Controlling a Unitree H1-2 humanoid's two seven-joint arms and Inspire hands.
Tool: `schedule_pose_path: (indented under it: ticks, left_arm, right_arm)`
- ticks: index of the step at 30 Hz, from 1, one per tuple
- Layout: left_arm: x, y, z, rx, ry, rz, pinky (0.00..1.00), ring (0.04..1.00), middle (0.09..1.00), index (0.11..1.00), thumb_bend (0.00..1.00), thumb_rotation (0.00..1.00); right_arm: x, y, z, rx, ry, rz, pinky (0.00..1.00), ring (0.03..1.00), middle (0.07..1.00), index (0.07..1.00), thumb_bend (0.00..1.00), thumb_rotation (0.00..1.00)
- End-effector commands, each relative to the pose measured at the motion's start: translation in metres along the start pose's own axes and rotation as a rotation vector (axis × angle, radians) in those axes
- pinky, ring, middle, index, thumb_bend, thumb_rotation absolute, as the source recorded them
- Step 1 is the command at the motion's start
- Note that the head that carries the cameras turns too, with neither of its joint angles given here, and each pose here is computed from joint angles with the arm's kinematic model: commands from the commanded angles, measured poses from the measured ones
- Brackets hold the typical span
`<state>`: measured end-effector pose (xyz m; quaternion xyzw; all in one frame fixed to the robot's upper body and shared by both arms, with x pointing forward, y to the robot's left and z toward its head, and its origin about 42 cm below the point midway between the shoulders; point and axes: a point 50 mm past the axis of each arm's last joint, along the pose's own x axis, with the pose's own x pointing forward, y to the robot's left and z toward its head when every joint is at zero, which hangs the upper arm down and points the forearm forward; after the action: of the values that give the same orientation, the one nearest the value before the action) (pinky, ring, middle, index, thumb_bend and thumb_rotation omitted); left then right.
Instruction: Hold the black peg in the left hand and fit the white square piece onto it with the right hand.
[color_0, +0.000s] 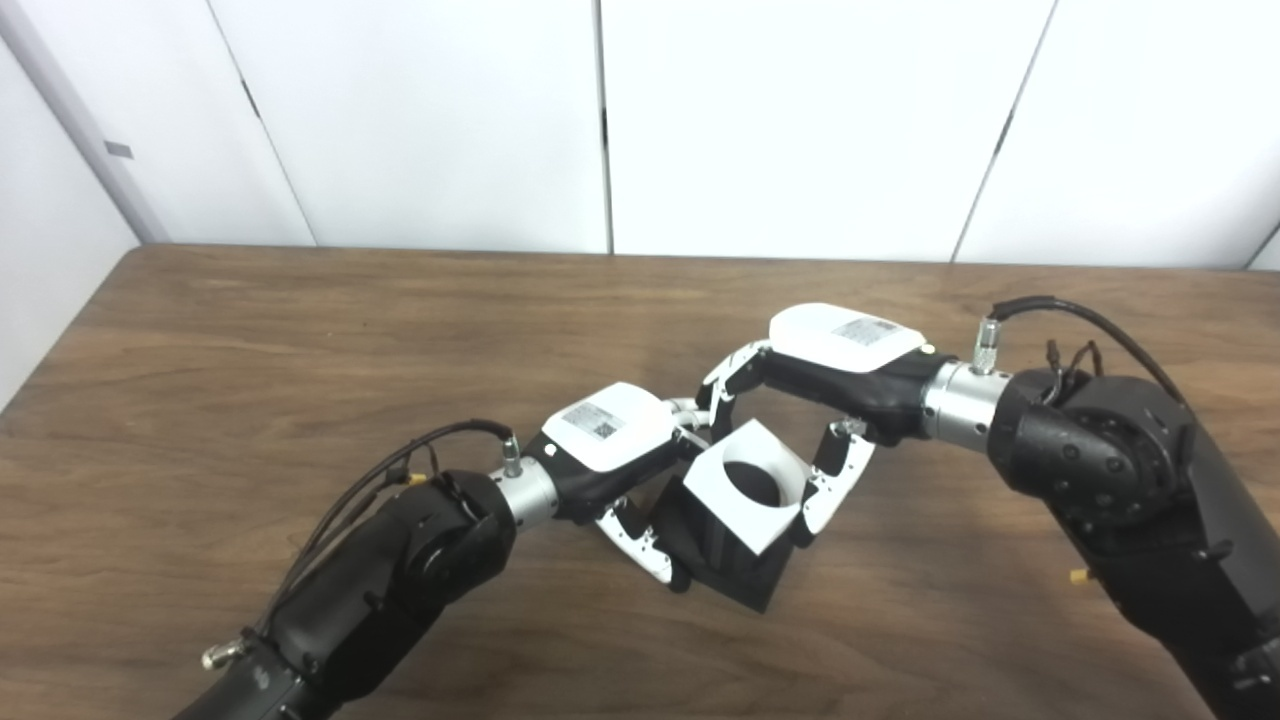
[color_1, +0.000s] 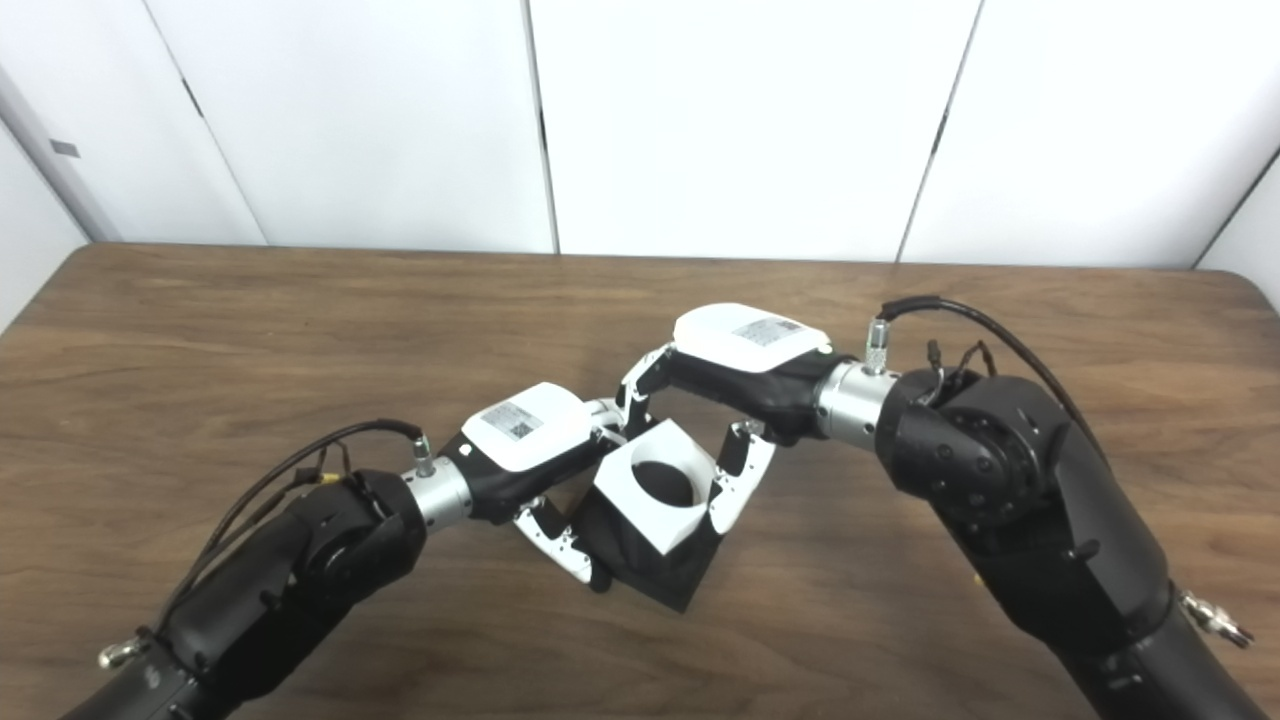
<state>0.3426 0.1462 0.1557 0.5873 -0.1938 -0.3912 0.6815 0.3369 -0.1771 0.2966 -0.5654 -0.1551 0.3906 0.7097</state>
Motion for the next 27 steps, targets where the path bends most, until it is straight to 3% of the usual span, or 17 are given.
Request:
schedule_pose_path:
  ticks: [1, 20, 27]
  left_arm:
    - [0.0, -0.039, 0.004, -0.021, 0.03, -0.171, 0.77, 0.929, 0.918, 0.49, 0.52, 0.07]
    - [0.002, -0.038, 0.008, -0.027, 0.028, -0.16, 0.78, 0.929, 0.911, 0.49, 0.52, 0.07]
    - [0.003, -0.036, 0.01, -0.033, 0.03, -0.161, 0.78, 0.933, 0.913, 0.49, 0.52, 0.07]
  right_arm:
    - [0.003, -0.011, 0.004, -0.034, -0.025, -0.052, 0.8, 0.839, 0.79, 0.479, 0.52, 0.13]
    - [0.015, 0.006, 0.006, -0.065, -0.022, 0.006, 0.82, 0.841, 0.785, 0.479, 0.52, 0.13]
    - [0.02, 0.024, 0.009, -0.093, -0.046, 0.054, 0.8, 0.836, 0.778, 0.479, 0.52, 0.13]
